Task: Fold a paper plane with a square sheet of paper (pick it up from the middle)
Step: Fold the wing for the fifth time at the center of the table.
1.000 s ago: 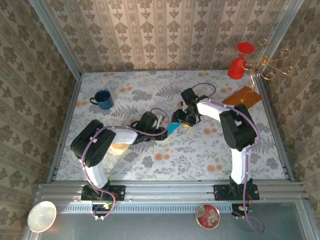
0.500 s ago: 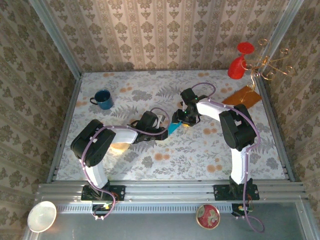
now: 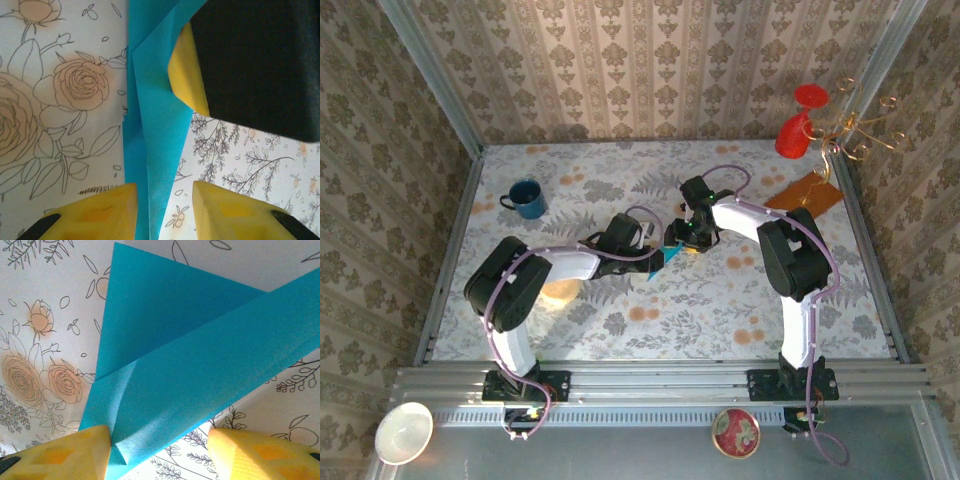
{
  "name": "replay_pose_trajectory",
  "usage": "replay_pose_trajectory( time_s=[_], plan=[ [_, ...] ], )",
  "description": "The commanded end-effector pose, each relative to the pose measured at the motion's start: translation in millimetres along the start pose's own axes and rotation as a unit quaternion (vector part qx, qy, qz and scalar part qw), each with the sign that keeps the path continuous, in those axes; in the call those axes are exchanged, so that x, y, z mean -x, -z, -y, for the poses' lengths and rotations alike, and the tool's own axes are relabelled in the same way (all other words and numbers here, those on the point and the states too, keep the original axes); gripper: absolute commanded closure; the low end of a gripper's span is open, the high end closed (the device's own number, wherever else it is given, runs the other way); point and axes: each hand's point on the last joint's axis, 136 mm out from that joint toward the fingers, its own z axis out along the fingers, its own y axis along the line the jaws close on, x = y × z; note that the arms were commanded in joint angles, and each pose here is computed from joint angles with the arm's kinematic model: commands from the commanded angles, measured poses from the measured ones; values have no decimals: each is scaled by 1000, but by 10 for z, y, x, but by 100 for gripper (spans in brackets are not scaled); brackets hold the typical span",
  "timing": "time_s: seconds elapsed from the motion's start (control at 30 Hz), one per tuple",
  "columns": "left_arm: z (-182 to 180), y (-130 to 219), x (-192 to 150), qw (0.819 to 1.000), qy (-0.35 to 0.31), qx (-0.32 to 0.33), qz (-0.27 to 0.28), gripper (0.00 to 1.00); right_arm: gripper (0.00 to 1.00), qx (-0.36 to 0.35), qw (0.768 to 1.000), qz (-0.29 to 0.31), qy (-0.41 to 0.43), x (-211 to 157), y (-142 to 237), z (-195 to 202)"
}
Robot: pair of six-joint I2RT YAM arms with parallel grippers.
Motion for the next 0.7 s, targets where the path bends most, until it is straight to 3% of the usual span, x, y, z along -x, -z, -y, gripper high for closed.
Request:
replay_pose_trajectory(
  time_s=[0.0, 0.67],
  plan=[
    [-79, -70, -58, 999, 18, 19, -21, 66, 40, -76, 995, -68, -22, -388, -480, 454],
    [-352, -192, -378, 994, 48, 56, -82, 77, 40, -64, 995, -70, -27, -393, -450, 435]
  ],
)
